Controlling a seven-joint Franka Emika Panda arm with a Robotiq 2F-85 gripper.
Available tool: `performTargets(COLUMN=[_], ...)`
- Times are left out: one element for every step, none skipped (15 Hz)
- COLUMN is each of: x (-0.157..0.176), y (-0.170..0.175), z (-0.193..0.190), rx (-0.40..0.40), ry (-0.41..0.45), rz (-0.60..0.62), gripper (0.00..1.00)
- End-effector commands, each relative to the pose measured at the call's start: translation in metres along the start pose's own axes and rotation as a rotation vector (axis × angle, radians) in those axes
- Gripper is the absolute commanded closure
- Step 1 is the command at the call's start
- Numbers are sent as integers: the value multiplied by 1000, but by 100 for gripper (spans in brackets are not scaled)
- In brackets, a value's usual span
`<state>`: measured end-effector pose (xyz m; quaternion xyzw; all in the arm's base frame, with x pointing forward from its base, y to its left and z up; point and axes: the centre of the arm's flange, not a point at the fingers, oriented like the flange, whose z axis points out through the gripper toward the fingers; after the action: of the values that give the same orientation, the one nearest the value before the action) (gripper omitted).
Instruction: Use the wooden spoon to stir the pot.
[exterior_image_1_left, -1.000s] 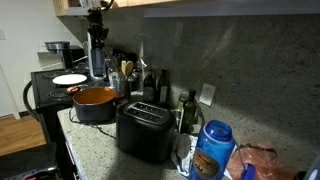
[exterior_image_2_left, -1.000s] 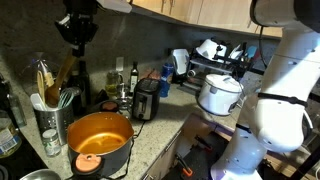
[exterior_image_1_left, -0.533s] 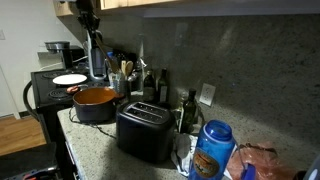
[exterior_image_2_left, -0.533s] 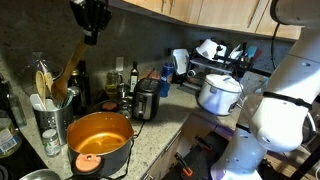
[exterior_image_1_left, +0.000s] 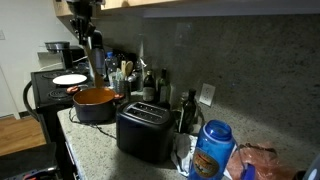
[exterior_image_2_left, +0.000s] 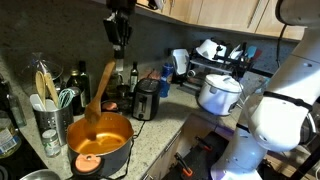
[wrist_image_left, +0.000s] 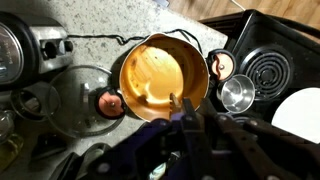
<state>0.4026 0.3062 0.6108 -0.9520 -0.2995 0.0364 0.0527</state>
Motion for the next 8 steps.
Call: performTargets(x=[-2,0,2,4,5,6,8,11], y=[21,25,28,31,33,36,38,41], z=[36,48,59,71,81,90,97,100], rx=[45,57,63,75,86,91,91,85], ry=[-65,-83,-101,-120,-141,-160,-176,-187], rz=[-20,-30,-33,-43,-54,-56,-54,-56], gripper=[96,96,96,96,96,96,96,96])
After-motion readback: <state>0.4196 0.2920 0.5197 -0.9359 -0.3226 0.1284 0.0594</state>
